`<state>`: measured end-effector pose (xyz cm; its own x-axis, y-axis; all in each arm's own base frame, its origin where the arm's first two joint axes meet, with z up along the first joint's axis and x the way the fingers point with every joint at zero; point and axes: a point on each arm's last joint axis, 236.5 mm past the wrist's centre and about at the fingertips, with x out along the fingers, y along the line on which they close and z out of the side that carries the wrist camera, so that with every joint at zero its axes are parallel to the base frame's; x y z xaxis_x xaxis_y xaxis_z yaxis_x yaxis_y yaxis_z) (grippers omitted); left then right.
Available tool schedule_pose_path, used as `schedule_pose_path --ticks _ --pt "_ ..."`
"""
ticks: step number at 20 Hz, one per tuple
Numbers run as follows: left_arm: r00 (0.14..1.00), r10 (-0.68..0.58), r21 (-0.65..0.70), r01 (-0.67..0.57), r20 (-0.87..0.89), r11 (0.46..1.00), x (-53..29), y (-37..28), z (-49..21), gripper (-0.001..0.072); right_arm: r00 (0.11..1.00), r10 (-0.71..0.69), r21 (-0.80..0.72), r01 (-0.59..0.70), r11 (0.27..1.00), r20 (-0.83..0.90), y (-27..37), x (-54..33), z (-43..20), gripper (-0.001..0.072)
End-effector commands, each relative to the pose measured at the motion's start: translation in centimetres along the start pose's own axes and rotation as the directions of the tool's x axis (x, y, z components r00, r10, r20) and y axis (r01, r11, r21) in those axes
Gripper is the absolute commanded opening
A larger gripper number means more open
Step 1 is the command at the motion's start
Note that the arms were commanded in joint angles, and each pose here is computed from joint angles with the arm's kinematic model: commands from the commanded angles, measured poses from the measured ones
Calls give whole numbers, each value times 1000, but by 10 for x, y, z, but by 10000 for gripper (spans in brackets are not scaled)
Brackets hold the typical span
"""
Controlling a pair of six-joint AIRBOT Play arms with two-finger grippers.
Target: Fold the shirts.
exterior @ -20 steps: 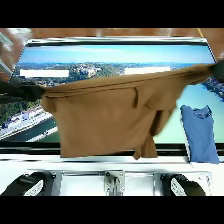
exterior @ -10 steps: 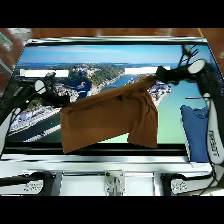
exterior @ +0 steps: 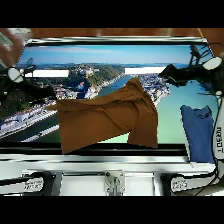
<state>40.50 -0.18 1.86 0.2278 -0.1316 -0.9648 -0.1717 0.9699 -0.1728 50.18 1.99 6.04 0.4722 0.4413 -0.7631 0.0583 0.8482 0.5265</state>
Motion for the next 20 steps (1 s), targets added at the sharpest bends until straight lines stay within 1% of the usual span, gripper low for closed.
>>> schedule_pose_path --ticks 1,3,5,8,11,14,16,18,20 --pt "988 -68 -78 58 -136 995 -29 28 -42 674 972 -138 -20 136 990 -193 -56 -57 -47 630" --pt "974 -73 -104 52 -215 993 -24 42 -79 673 938 -177 -25 177 984 -298 -80 -72 -73 631" --pt "959 -102 -155 62 -265 986 -7 45 -122 673 917 -170 -10 179 984 -361 -93 -72 -93 631" --pt "936 -170 -235 99 -307 967 31 34 -190 673 909 -144 29 168 985 -392 -104 -52 -114 631" --pt "908 -244 -294 144 -341 945 64 21 -238 673 919 -57 109 108 988 -390 -102 -21 -127 631" --pt "900 -268 -338 148 -344 930 84 18 -259 673 908 22 159 50 986 -418 -101 2 -138 632" --pt "889 -327 -353 209 -320 912 89 5 -261 672 905 58 192 26 981 -420 -100 11 -138 631" --pt "880 -366 -373 244 -303 895 91 -4 -262 672 909 70 208 18 978 -410 -101 17 -136 631" --pt "872 -370 -384 238 -319 892 95 -4 -266 672 909 69 216 23 976 -410 -103 20 -137 631"
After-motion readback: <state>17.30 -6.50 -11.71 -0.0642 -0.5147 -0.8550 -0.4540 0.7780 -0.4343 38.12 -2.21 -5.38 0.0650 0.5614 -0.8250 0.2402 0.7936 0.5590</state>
